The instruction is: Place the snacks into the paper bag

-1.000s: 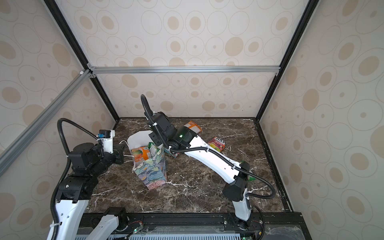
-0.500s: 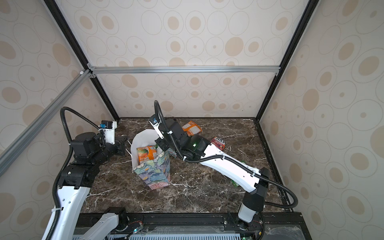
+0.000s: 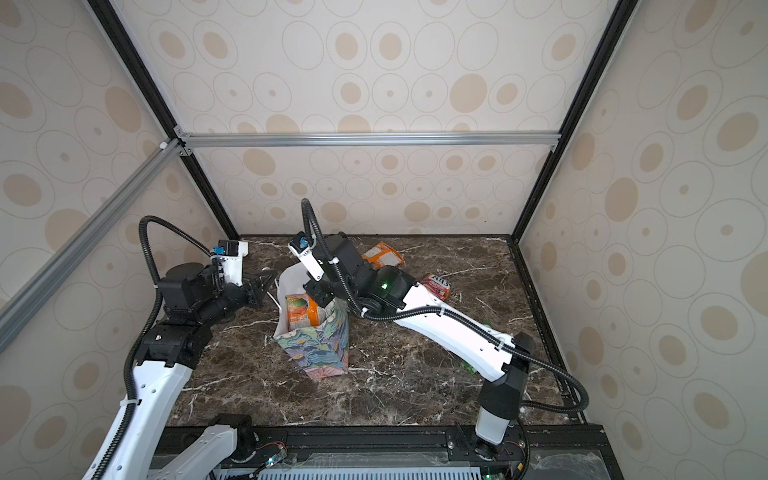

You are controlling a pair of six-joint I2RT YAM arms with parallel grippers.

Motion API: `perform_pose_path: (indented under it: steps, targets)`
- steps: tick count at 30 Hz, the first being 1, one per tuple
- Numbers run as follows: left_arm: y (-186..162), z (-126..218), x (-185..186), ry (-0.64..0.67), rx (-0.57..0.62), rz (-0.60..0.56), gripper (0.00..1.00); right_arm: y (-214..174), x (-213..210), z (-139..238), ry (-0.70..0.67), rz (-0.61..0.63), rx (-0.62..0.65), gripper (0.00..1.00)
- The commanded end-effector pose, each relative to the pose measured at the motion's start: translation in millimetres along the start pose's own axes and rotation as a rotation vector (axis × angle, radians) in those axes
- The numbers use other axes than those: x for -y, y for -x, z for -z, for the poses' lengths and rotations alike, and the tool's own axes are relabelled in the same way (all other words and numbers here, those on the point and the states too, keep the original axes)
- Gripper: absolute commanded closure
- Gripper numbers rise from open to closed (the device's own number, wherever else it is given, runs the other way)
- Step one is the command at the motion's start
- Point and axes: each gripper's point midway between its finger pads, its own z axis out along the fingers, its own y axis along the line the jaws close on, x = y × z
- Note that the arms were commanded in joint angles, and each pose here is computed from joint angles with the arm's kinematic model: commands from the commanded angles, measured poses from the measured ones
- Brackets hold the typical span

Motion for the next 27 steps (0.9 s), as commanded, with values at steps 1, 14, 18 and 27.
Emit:
perform_pose_path:
  steps: [1, 14, 18, 27]
  targets:
    - [24, 7, 18, -0.055, 0.079, -0.032, 1.0, 38, -23, 15, 0.127, -0.033, 0.112, 1.0]
    - [3, 14, -13, 0.134, 0.002, -0.106, 1.0, -8, 27, 22, -0.101, -0.094, 0.033, 0.86]
    - [12, 25, -14, 0.172, 0.02, -0.134, 1.0, -4, 33, 31, -0.129, -0.082, 0.05, 0.6]
    - [20, 34, -20, 0.235, 0.021, -0.163, 1.0, -7, 62, 75, -0.244, -0.093, 0.098, 0.45]
